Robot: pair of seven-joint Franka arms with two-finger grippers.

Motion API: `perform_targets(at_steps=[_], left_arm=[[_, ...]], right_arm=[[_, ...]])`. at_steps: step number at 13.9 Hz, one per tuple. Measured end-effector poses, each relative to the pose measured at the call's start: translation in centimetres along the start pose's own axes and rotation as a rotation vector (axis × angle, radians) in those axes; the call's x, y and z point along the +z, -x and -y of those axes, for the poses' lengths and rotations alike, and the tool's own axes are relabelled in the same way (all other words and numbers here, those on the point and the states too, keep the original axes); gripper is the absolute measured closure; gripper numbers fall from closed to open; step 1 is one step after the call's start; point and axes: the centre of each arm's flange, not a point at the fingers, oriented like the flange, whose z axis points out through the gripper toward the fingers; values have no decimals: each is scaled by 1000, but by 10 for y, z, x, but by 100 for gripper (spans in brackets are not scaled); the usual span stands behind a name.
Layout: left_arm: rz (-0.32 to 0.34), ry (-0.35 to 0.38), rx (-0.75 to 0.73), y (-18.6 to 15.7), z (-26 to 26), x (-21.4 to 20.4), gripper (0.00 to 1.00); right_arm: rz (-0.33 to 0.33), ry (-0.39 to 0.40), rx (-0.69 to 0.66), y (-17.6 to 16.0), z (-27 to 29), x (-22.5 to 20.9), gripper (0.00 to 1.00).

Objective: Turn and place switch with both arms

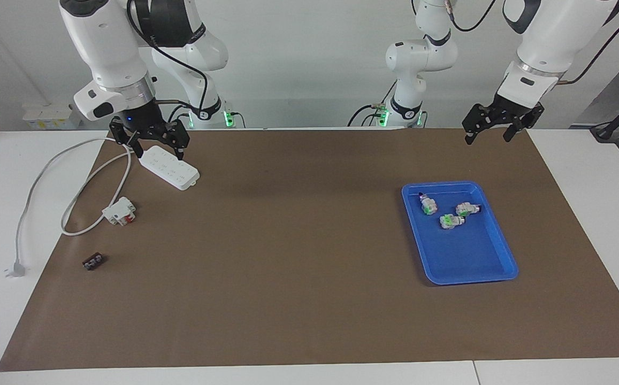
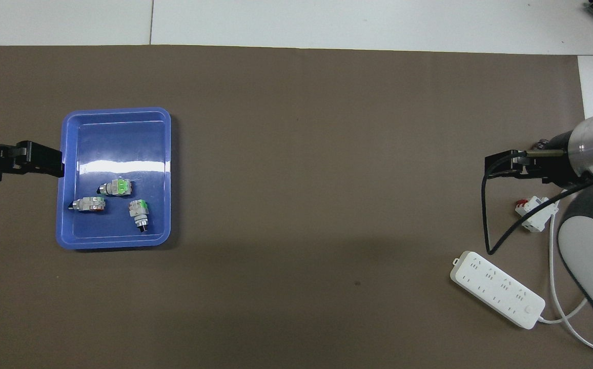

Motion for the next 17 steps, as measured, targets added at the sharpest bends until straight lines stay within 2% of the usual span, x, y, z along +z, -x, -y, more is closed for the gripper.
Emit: perform_targets(at_steps=[6, 11, 17], left_arm=[[-49, 6, 13, -7, -1, 10, 0], [-51, 0, 59, 4, -2, 47, 0], [-50, -3, 65, 12, -5, 47, 1]], right_arm=[[46, 9, 3, 5, -2, 6, 0], [27, 5, 15, 2, -9, -4, 0], [19, 3, 29, -1, -16, -17, 0]])
